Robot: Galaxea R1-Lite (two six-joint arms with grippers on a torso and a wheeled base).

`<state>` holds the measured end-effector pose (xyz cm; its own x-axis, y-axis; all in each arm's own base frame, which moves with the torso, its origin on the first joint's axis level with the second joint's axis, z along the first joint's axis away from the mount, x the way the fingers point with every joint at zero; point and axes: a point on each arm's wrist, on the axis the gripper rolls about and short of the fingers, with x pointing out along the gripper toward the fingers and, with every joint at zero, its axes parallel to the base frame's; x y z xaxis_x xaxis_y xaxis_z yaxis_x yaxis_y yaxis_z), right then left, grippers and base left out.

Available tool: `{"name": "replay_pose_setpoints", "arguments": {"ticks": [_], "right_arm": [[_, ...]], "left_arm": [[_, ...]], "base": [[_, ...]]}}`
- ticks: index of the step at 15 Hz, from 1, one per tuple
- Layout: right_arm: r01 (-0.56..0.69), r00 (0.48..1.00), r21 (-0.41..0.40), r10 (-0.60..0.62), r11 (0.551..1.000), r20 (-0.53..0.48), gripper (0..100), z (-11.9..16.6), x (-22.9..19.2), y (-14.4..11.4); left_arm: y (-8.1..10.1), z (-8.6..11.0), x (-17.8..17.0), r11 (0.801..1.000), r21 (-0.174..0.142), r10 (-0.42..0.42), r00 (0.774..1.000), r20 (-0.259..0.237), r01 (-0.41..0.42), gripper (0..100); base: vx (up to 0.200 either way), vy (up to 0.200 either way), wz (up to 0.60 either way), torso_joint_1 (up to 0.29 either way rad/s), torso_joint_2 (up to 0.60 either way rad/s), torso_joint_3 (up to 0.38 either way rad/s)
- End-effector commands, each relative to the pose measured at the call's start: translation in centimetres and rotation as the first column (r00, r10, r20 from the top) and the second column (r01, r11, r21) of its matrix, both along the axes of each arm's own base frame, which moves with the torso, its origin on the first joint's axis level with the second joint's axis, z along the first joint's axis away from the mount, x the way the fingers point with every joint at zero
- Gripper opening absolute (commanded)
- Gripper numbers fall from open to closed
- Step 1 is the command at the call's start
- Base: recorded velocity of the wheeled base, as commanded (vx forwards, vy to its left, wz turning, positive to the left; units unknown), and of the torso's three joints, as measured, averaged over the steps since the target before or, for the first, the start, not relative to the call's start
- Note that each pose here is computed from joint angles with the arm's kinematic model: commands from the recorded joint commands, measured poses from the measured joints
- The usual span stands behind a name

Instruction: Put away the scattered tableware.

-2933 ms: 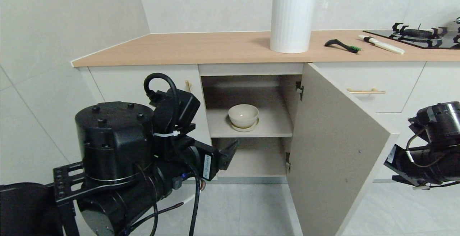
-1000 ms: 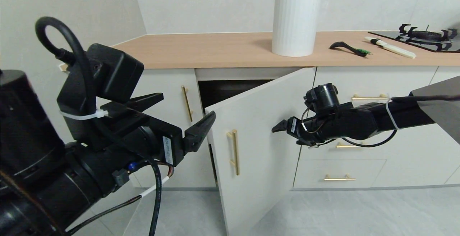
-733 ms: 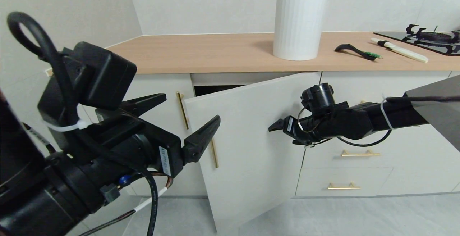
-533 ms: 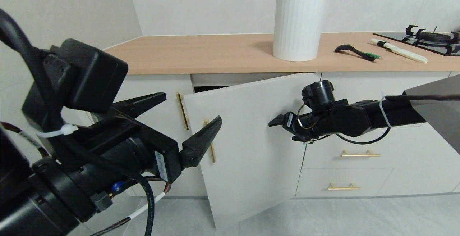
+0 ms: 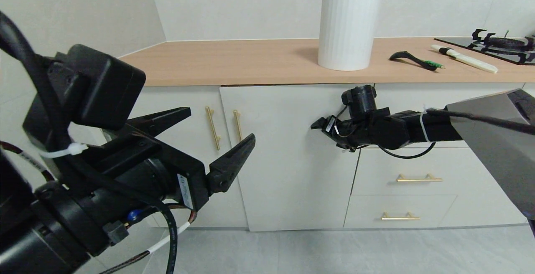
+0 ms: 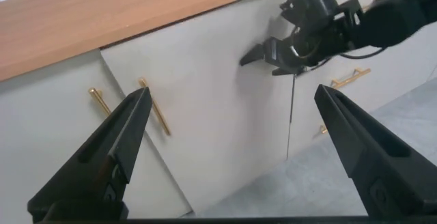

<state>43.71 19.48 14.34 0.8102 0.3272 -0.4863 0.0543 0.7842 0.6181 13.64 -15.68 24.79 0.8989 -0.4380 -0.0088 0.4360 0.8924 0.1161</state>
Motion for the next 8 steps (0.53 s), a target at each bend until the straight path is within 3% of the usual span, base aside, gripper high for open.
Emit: {"name": "replay_pose_setpoints", "arguments": {"ticks": [1,8], "right_arm": [[0.013,1.0,0.012,-0.013,1.0,0.001,100,-0.4,0.7,0.1],[0.076,0.997,0.047,-0.077,0.996,0.023,100,1.4,1.1,-1.7]], "left_arm": [[-0.1,-0.1,0.0,1.0,0.002,-0.001,1.0,-0.002,0.001,100],[0.0,-0.1,0.0,1.0,0.002,-0.001,1.0,-0.002,0.001,100]], "base": [[0.0,0.0,0.0,0.0,0.0,0.0],[0.0,0.0,0.0,0.0,0.0,0.0]]}}
